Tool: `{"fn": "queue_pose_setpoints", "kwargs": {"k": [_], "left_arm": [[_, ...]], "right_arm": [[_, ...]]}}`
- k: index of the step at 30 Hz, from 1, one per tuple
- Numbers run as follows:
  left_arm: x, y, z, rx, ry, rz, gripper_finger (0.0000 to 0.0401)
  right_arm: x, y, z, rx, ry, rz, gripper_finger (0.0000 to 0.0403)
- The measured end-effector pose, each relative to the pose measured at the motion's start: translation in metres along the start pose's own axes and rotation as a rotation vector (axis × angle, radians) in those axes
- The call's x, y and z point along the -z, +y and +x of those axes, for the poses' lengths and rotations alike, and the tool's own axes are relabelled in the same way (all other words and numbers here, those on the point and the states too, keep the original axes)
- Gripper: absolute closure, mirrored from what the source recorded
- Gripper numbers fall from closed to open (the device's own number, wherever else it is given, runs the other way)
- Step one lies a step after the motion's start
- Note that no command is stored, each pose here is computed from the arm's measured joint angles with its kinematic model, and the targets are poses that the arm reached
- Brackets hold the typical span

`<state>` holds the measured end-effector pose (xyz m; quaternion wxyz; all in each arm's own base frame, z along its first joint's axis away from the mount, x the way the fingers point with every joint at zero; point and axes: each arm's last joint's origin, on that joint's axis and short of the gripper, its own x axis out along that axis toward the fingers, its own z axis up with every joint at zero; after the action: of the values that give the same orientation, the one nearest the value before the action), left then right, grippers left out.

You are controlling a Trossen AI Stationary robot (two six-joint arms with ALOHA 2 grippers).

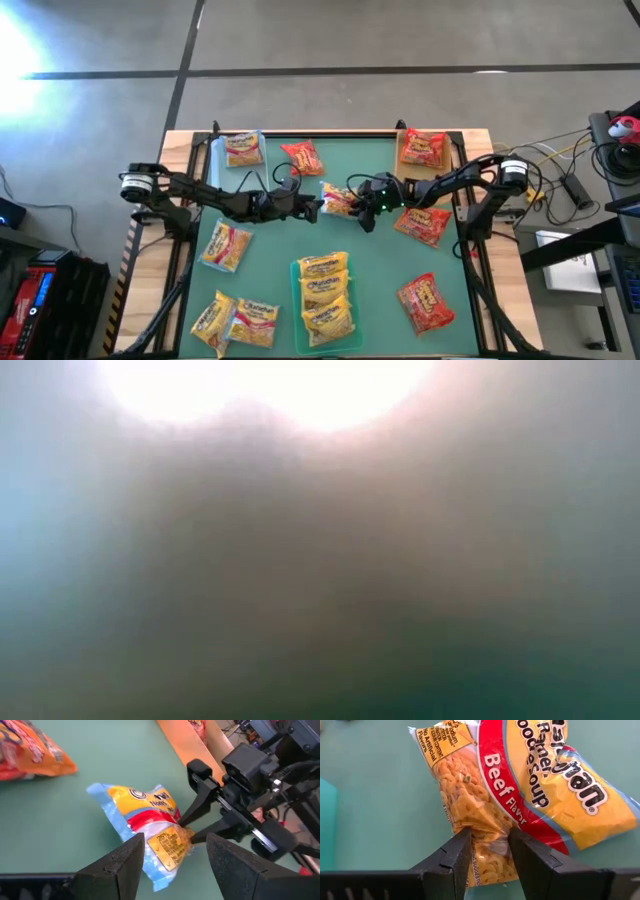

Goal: Sort Maruchan noodles
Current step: Put the top blue noodle pack into the transparent bin

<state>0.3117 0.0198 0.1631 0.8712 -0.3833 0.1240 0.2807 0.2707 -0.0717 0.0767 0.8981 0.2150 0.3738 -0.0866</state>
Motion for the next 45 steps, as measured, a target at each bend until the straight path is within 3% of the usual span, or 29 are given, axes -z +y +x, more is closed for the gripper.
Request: {"fn": "queue_pose_setpoints", "kwargs": {"k": [11,15,25,38,45], "left_arm": [[0.017,0.006,0.017,-0.030,0.065,-0.162,0.0169],[0.022,0.003,0.034,-0.037,0.094,-0.110,0.0168],[0.005,-0.002,0.052,-0.087,0.108,-0.009,0.0168],[-0.007,0.009,0.058,-0.085,0.104,-0.068,0.0168],[-0.001,0.020,0.078,-0.073,0.164,-0.120,0.0168]], "right_arm": [[0.004,0.001,0.003,0.007,0.013,-0.063,0.0271],[0.006,0.001,0.003,0.014,0.038,-0.112,0.0271],[0.013,-0.001,0.002,0.022,0.063,-0.154,0.0271],[0.014,-0.001,0.002,0.040,0.058,-0.171,0.0271],[0.012,-0.001,0.002,0.045,0.057,-0.181,0.0271]]}}
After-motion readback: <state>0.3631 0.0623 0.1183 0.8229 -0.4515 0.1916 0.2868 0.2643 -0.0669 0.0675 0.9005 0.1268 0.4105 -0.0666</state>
